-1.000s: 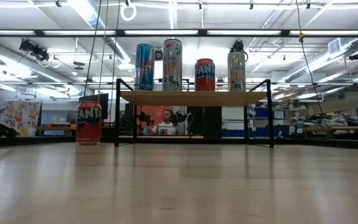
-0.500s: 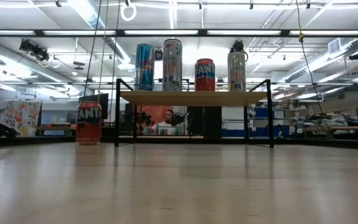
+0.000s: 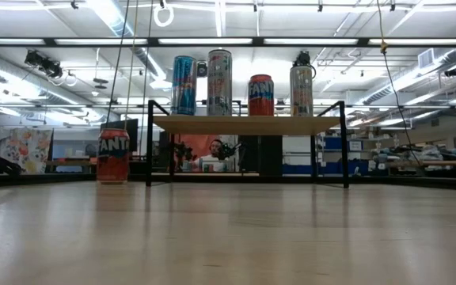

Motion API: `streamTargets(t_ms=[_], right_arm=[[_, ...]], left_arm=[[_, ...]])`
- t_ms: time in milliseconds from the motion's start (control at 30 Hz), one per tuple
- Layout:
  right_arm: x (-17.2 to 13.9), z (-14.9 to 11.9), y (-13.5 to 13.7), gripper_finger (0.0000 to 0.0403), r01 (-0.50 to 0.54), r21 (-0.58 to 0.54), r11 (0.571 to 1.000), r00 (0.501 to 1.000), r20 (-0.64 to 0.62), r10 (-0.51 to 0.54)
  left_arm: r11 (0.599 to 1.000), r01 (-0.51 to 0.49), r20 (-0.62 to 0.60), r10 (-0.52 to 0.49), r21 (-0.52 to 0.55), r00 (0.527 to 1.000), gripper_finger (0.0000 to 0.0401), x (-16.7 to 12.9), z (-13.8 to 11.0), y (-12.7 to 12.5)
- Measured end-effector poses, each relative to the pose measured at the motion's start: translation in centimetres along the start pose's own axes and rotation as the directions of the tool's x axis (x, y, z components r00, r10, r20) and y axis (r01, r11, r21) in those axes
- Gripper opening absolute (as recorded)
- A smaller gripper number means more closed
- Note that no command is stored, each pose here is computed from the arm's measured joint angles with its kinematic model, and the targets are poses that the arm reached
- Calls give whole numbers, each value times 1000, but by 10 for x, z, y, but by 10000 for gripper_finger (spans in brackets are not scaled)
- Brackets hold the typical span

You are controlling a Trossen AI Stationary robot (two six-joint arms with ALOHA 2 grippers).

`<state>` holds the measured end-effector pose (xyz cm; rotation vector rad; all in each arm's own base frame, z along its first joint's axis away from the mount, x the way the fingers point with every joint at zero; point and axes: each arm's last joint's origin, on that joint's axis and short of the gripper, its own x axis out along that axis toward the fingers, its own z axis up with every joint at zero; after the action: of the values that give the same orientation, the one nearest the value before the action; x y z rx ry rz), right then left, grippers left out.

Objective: Place canned beverage on shelf
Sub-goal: Put the white yellow soda can on the shelf aligned with the other white yellow soda can

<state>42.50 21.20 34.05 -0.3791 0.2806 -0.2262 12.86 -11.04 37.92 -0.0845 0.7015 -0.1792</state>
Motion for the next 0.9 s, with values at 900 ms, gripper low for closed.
streamTargets(t_ms=[900], right_arm=[[-1,0,2,296,-6,15,1000,1000,-2,6]], left_arm=[[998,-55,-56,55,1,997,185,0,-6,5]])
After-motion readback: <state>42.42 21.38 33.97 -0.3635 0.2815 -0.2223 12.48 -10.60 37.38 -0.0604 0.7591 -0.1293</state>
